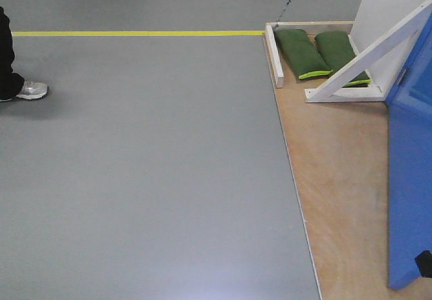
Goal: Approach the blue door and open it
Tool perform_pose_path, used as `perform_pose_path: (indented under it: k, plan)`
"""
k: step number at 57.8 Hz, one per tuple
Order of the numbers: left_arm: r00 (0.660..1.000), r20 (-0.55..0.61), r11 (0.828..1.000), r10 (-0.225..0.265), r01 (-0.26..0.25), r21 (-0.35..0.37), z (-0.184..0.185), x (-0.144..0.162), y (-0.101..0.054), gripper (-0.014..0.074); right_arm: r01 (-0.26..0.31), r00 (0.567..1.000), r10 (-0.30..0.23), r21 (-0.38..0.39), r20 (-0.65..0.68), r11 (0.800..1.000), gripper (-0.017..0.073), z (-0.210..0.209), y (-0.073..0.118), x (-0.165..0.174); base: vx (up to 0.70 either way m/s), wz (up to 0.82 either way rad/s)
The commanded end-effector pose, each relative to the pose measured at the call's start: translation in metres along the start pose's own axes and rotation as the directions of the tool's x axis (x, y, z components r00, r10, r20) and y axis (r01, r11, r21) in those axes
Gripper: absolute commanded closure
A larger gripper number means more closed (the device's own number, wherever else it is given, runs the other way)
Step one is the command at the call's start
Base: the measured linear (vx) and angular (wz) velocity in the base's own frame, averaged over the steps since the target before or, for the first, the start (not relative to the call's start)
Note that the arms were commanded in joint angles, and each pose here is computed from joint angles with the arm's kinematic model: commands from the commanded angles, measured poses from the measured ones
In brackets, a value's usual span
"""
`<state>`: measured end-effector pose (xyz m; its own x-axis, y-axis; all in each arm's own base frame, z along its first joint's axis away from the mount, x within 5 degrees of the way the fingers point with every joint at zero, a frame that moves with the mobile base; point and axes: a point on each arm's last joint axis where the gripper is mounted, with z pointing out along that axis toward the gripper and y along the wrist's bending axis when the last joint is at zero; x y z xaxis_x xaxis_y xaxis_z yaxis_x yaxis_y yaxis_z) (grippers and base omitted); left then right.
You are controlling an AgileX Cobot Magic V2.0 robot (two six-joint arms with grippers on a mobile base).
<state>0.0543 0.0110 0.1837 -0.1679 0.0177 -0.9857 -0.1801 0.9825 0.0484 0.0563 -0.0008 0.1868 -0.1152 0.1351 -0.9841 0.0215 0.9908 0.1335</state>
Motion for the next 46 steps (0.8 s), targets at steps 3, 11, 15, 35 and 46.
perform_pose_path:
  k: [3,11,15,35,46]
  plan:
    - [0.992,0.124,1.0,-0.01,0.009,0.004,-0.0041,-0.0169,0.0001,0.0521,0.018,0.995,-0.016,-0.018,0.1,1.0,0.0548,-0.0016,0.0016,-0.008,0.29,-0.02]
    - [0.992,0.124,1.0,-0.01,0.009,0.004,-0.0041,-0.0169,0.0001,0.0521,0.018,0.995,-0.016,-0.018,0.1,1.0,0.0548,-0.0016,0.0016,-0.008,0.27,-0.02]
    - [0.992,0.124,1.0,-0.01,0.009,0.004,-0.0041,-0.0169,0.0001,0.0521,0.018,0.995,-0.016,-0.018,0.1,1.0,0.0548,-0.0016,0.0016,-0.008,0.24,-0.03]
    - [0.992,0.124,1.0,-0.01,0.009,0.004,-0.0041,-0.0169,0.0001,0.0521,0.018,0.995,-0.016,-0.018,0.098,1.0,0.0548,-0.0015,0.0016,-0.008,0.17,-0.03]
    - [0.993,0.122,1.0,-0.01,0.009,0.004,-0.0039,-0.0168,0.0001,0.0521,0.018,0.995,-0.016,-0.018,0.098,1.0,0.0548,-0.0015,0.0016,-0.008,0.11,-0.01]
